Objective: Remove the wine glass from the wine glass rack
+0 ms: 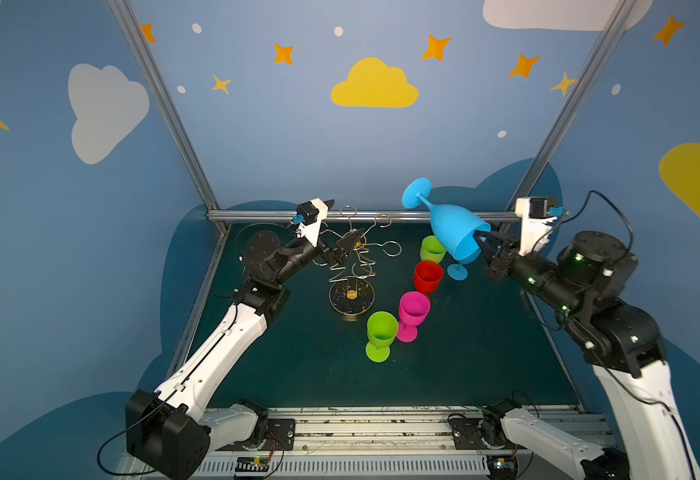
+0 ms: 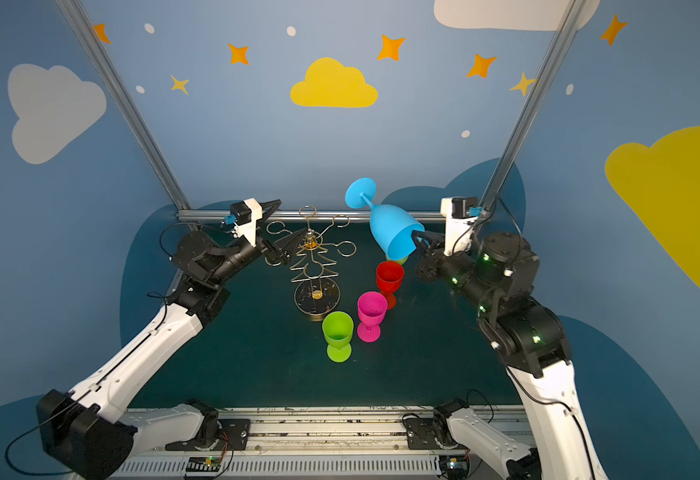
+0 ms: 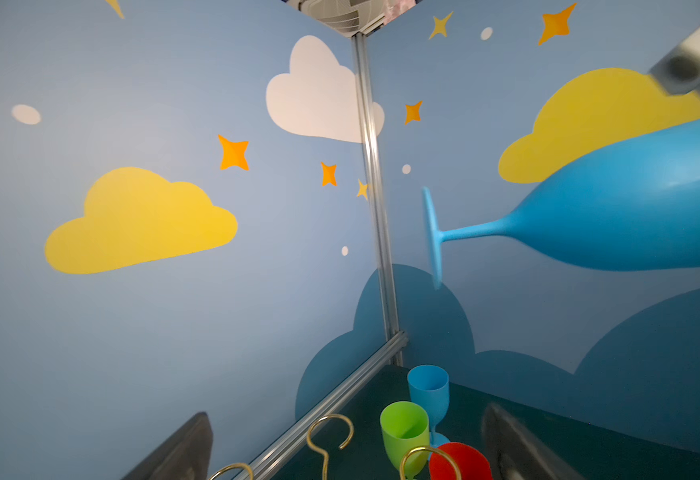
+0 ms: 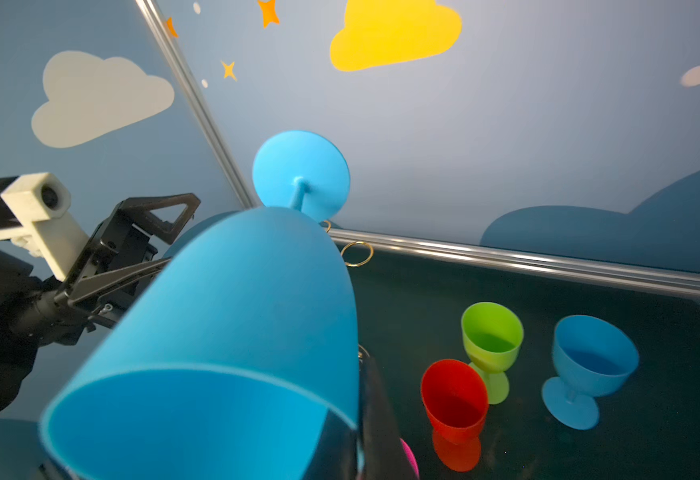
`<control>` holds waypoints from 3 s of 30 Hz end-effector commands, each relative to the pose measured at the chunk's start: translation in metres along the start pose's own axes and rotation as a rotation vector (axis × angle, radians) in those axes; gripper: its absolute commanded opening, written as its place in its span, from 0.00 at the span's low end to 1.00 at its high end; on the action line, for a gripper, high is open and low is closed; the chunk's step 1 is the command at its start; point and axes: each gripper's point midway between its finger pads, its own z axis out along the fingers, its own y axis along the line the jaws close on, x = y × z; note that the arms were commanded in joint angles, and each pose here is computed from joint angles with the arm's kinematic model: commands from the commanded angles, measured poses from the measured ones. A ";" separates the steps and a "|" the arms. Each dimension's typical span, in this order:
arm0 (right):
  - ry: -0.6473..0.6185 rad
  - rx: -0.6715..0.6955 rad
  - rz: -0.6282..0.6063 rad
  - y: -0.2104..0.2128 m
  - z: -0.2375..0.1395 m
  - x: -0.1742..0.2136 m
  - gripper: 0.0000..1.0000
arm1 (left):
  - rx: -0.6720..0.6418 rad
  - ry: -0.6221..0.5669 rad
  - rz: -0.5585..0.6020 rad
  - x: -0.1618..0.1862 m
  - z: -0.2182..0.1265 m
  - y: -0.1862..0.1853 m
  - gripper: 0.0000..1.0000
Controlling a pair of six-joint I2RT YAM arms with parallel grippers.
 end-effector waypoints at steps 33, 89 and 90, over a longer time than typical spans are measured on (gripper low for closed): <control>1.096 0.309 0.007 -0.076 0.012 0.287 0.00 | -0.574 0.027 -0.156 0.026 -0.139 0.081 1.00; 0.188 0.412 -0.008 -0.178 0.097 0.242 0.89 | -0.794 0.362 -0.250 0.228 -0.206 0.100 1.00; 0.184 0.431 -0.017 -0.183 0.097 0.246 0.89 | -0.793 0.372 -0.240 0.235 -0.208 0.099 1.00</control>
